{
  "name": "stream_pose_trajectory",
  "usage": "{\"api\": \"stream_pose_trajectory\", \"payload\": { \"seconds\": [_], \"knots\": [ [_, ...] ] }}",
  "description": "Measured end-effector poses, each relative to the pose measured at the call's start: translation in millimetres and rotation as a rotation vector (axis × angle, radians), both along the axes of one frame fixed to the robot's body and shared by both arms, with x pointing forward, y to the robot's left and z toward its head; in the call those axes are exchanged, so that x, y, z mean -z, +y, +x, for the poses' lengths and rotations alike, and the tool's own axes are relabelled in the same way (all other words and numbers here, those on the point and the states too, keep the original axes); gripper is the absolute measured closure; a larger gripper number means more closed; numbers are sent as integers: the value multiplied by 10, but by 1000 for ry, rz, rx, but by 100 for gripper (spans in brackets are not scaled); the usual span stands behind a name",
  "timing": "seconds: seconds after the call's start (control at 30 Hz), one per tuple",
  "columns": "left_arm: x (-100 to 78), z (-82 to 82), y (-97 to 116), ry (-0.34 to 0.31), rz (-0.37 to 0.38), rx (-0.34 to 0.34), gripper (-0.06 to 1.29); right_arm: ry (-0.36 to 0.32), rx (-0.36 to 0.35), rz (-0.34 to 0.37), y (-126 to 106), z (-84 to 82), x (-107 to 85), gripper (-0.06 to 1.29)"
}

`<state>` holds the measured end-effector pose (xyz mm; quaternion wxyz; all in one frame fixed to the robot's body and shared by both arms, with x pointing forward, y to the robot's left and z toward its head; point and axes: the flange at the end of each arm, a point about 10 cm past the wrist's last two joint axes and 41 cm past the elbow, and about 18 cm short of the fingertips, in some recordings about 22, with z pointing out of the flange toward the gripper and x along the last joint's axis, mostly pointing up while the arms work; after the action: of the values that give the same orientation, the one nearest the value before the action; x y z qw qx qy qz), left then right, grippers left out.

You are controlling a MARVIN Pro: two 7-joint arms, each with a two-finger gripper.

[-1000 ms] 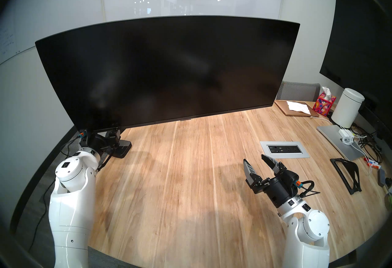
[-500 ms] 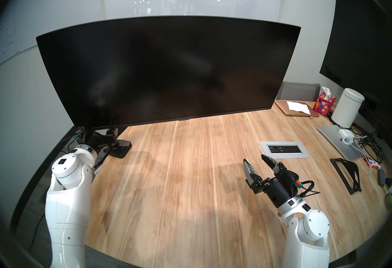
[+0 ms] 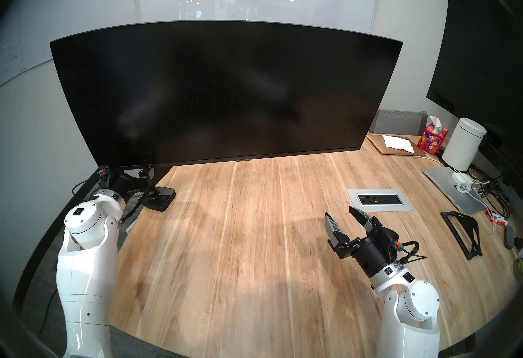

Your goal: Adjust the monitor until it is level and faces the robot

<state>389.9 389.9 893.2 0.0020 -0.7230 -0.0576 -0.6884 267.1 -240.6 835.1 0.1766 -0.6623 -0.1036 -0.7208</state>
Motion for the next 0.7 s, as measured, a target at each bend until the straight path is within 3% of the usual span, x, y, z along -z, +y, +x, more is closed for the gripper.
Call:
{"api": "stream_pose_trajectory", "payload": {
  "seconds": [0.7],
  "knots": [
    [11,-22,-3,1,-1,15,-3,0,0,0,0,0,-1,-1]
  ]
}}
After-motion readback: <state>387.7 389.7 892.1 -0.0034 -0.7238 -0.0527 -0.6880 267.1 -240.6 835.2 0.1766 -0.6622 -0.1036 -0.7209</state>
